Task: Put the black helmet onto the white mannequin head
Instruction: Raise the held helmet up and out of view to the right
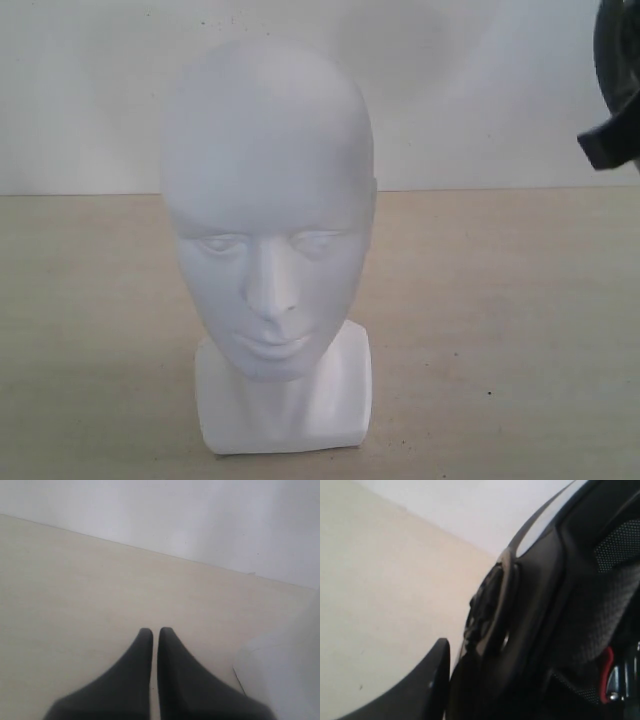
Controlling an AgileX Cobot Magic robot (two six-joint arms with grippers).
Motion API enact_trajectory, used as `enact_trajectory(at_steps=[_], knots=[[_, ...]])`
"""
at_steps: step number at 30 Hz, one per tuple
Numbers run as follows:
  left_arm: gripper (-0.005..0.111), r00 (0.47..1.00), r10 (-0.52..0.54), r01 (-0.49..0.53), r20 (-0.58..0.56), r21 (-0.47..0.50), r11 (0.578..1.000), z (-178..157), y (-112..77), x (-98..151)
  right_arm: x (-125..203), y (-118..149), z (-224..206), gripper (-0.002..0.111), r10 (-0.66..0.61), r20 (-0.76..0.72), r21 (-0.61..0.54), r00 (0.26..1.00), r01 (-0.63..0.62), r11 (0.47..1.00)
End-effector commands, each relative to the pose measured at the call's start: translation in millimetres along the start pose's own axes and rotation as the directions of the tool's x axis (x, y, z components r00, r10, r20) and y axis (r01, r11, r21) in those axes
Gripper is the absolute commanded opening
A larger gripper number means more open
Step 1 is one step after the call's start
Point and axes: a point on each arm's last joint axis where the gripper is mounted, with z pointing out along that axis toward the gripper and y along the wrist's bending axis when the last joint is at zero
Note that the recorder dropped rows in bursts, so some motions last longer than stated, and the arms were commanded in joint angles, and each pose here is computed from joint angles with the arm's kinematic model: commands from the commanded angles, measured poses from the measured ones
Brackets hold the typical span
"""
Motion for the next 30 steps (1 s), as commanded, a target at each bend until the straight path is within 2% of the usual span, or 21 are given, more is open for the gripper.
enact_trajectory(at_steps=[1,6,9,12,15,17,20,22,30], knots=[[0.004,1.000,-0.005,0.005,0.001,0.007,1.000,0,-0.3,1,-14,3,2,0.000,-0.009,-0.014,-0.053,1.000,0.008,0.999],[0.004,1.000,-0.005,0.005,0.001,0.007,1.000,0,-0.3,1,-42,12,0,0.000,0.110,0.265,-0.160,0.958,-0.069,0.985],[0.004,1.000,-0.005,0.005,0.001,0.007,1.000,0,-0.3,1,-49,13,-3,0.000,0.179,0.325,-0.205,0.928,-0.116,0.972],[0.004,1.000,-0.005,0.005,0.001,0.007,1.000,0,-0.3,1,-58,14,-7,0.000,0.166,0.423,-0.218,0.891,-0.077,0.973],[0.004,1.000,-0.005,0.005,0.001,0.007,1.000,0,-0.3,1,-69,16,-14,0.000,0.199,0.540,-0.266,0.818,-0.058,0.962],[0.004,1.000,-0.005,0.005,0.001,0.007,1.000,0,-0.3,1,-74,17,-18,0.000,0.247,0.579,-0.309,0.777,-0.071,0.948],[0.004,1.000,-0.005,0.005,0.001,0.007,1.000,0,-0.3,1,-77,17,-21,0.000,0.254,0.610,-0.317,0.750,-0.063,0.946],[0.004,1.000,-0.005,0.005,0.001,0.007,1.000,0,-0.3,1,-79,14,-21,0.000,0.259,0.634,-0.317,0.729,-0.060,0.947],[0.004,1.000,-0.005,0.005,0.001,0.007,1.000,0,-0.3,1,-80,-29,-35,0.000,0.381,0.737,-0.351,0.558,-0.166,0.922]])
